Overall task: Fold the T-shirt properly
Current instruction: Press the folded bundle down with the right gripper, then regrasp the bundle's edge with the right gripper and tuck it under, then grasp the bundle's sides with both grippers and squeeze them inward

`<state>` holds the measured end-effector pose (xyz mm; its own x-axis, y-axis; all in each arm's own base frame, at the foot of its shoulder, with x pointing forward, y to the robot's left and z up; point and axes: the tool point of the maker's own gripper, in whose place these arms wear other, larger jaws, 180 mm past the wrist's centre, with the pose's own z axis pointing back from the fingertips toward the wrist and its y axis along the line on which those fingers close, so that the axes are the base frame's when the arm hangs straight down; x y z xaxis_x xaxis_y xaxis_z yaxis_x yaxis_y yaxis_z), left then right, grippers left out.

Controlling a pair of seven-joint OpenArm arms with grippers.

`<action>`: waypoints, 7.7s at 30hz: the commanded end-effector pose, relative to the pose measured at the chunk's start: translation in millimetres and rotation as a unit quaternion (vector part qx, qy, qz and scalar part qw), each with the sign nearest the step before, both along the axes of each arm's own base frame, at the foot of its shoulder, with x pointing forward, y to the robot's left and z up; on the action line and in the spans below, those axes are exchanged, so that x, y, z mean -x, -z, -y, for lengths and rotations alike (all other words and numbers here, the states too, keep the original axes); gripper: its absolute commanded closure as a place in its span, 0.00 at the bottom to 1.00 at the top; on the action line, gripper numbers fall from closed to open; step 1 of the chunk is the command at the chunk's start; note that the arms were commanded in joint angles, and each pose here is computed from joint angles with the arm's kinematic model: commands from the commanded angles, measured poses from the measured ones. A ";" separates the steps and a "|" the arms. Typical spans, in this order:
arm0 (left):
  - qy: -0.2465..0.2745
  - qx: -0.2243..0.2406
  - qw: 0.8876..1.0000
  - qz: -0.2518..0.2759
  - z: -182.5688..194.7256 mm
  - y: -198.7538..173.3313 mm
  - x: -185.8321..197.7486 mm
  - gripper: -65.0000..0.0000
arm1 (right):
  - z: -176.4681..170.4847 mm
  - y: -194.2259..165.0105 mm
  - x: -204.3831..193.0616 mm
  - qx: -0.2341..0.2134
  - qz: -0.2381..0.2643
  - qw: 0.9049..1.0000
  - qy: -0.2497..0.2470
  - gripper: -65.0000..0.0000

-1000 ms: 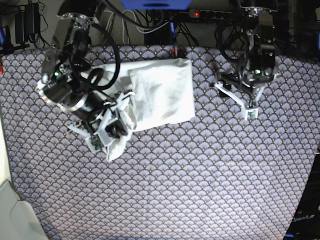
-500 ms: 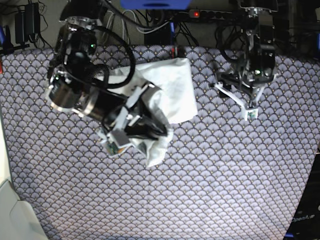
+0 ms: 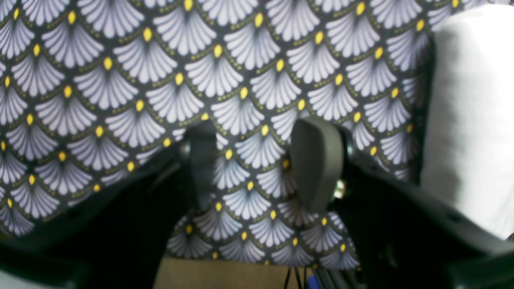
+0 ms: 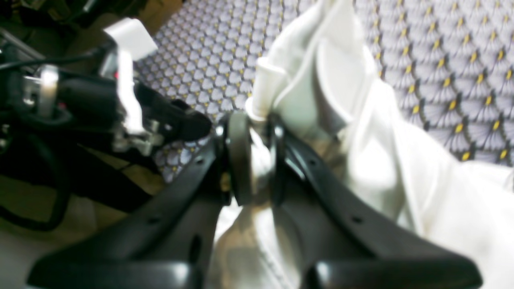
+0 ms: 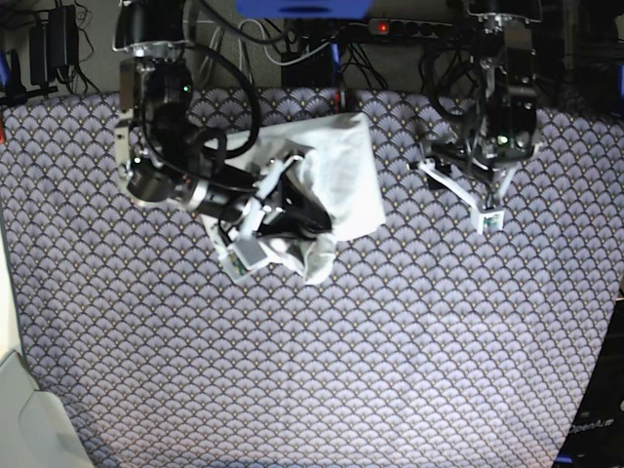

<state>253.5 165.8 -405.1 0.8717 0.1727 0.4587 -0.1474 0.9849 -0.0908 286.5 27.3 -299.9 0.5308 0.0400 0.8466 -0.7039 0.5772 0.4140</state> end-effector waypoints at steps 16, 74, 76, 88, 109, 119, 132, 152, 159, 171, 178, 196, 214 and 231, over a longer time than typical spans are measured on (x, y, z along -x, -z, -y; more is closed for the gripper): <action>0.003 -0.009 0.999 0.035 -3.7 -20.9 -10.1 0.49 | -47.3 16.1 17.1 0.022 0.004 0.997 -0.074 0.80; 0.008 -0.013 1.000 -0.006 -4.5 -2.1 32.9 0.50 | 46.9 22.2 -4.3 0.104 0.033 0.994 -0.008 0.92; 0.008 -0.015 1.000 -0.006 -6.0 -2.3 32.8 0.50 | 37.0 25.7 4.3 0.081 0.028 0.996 -0.008 0.91; 0.016 -0.015 1.000 0.012 -2.3 -15.4 30.8 0.49 | -26.0 60.7 34.1 0.046 -0.029 0.995 -0.088 0.91; 0.017 0.040 0.999 0.009 14.3 -13.1 33.3 0.49 | -32.4 14.3 21.5 0.059 0.070 0.987 -0.132 0.91; 0.015 0.042 0.999 0.009 16.0 -13.6 32.6 0.49 | -10.0 47.8 -35.5 0.077 0.029 0.992 -0.092 0.91; 0.010 0.055 0.998 0.015 23.7 -15.6 29.5 0.49 | 10.8 56.7 -51.2 0.075 0.024 0.995 -0.064 0.91; 0.037 0.281 0.956 0.075 71.6 -77.8 12.7 0.04 | 33.3 21.4 -34.3 0.156 0.078 0.980 -0.097 0.64; 0.012 0.314 0.945 0.088 62.3 -86.1 6.2 0.04 | 63.6 16.1 -48.7 0.155 0.076 0.984 -0.044 0.43; -0.009 0.333 0.941 0.061 65.6 -65.0 -2.8 0.04 | 70.5 17.9 -48.7 0.164 0.075 0.983 -0.044 0.43; 0.023 0.341 0.939 0.048 87.0 -63.6 -4.4 0.03 | 71.1 17.6 -49.5 0.164 0.076 0.983 -0.043 0.43; 0.062 0.274 0.959 0.029 116.8 -37.2 -19.1 0.03 | 79.4 19.0 -50.0 0.175 0.075 0.981 -0.042 0.43; 0.068 0.274 0.959 -0.011 149.3 15.5 -13.8 0.03 | 88.3 21.5 -50.9 0.184 0.072 0.979 -0.038 0.43; 0.070 0.266 0.961 -0.006 150.2 15.9 -27.4 0.97 | 89.0 21.1 -50.7 0.186 0.073 0.979 -0.038 0.43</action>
